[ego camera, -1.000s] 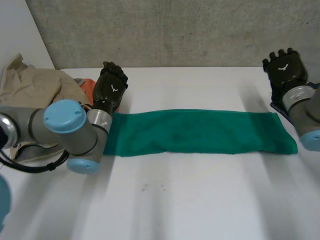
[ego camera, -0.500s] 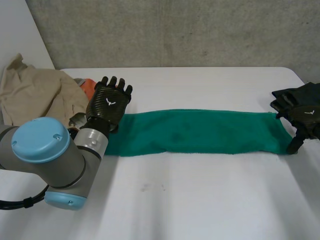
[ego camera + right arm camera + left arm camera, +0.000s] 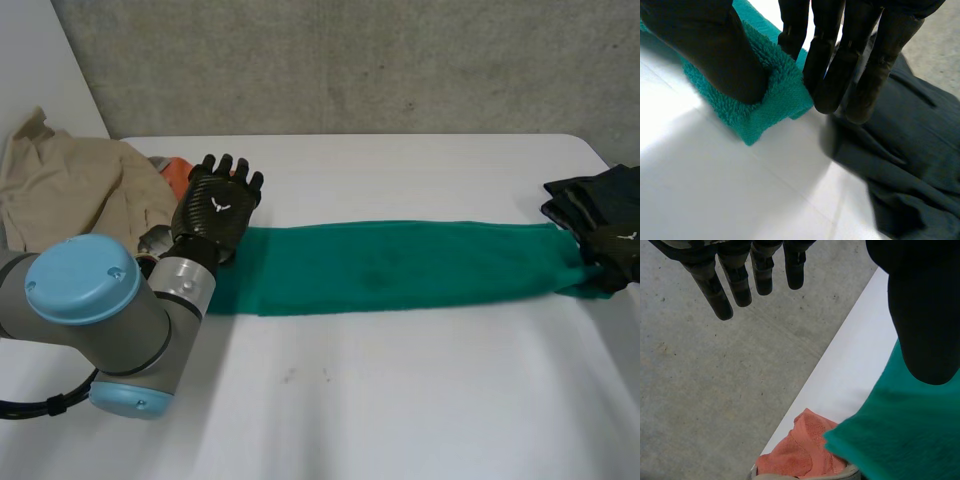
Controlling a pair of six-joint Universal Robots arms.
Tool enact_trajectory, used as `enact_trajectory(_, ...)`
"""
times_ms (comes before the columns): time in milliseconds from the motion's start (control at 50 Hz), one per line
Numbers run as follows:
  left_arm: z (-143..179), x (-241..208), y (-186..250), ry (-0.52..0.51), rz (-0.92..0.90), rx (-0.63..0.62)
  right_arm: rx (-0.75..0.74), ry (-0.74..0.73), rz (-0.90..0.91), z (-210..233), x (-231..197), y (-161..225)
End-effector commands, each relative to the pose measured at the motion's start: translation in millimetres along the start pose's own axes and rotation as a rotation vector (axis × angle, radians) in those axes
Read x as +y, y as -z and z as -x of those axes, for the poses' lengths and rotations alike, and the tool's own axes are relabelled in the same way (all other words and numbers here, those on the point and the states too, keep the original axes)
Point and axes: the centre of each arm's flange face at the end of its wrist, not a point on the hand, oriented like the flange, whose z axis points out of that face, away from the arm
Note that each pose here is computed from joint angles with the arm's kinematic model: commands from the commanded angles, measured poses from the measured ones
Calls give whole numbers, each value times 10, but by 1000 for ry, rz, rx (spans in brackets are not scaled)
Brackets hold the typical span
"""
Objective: Fold the laundry.
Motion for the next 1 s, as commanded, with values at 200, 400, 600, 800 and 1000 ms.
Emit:
enact_trajectory(200,146,-38,17,2,-1,-37,208,240,8,-646,-120,234)
enact_trajectory(400,425,-152,60,1,-23,-104,70,448,-416,550,-1271,335)
enact_trajectory(600,575,-127,156,-3,-6,-137,-161,535,-789,2103,-1804,587)
enact_trajectory(800,548,-85,202,14,9,-125,-627,603,-960,3489,-1295,932)
enact_trajectory(1000,546,-160,147,18,-25,-129,-509,546,-902,3284,-1503,965)
